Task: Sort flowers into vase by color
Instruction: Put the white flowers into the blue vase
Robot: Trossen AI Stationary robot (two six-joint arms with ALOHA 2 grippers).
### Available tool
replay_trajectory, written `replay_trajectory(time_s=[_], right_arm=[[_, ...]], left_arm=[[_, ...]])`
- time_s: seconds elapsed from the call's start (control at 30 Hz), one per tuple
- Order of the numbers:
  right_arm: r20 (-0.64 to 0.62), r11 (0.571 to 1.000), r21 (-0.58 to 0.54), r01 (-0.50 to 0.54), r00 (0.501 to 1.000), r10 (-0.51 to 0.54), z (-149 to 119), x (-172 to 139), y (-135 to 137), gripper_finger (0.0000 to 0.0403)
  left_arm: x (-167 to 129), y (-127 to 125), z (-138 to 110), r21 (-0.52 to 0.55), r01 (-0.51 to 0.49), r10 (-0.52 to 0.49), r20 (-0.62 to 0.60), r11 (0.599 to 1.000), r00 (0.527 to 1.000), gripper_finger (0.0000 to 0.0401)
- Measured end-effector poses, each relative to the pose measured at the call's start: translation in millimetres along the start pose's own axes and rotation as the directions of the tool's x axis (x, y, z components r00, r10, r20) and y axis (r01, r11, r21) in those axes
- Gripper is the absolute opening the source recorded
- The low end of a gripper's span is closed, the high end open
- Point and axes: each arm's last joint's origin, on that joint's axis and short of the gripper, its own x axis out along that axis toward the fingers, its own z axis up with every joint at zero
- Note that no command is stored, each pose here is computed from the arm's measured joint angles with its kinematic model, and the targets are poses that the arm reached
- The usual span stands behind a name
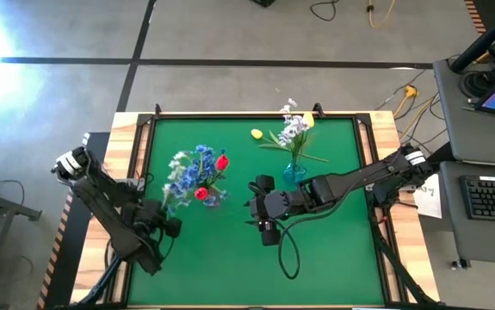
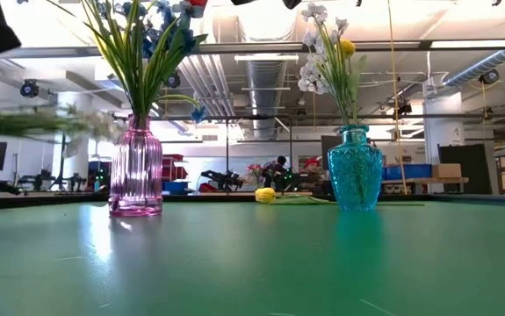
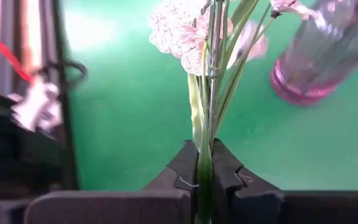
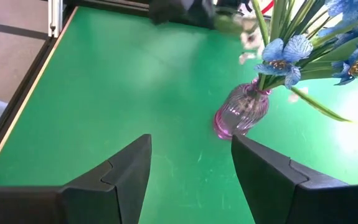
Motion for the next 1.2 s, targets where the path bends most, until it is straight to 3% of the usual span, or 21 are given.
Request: replay_trajectory(time_s=[0.13,0.43,0.57,0.87,1.2], right_arm=[[0.0,1.0,0.0,-0.001,1.0,0.001,0,0,0,0.0215],[0.002,1.0,-0.015,-0.001,1.0,0.001,0,0,0,0.0215],[0.003,1.0,-0.015,-0.002,1.0,0.002,0,0,0,0.0215],[0.003,1.0,-0.021,-0.002,1.0,0.002,0,0,0,0.0215],[0.008,0.997,-0.071,0.033,0.999,-0.033,1,0,-1,0.0215]], left_arm=[[-9,8,16,0.017,-0.002,0.002,0.033,1.0,0.999,0.0],[-17,26,52,-0.058,0.238,-0.229,0.134,0.969,0.964,0.0],[-18,32,69,-0.08,0.301,-0.285,0.167,0.95,0.944,0.0],[-16,48,105,-0.084,0.366,-0.335,0.254,0.927,0.908,0.0],[-22,70,148,-0.054,0.413,-0.343,0.464,0.909,0.817,0.0]])
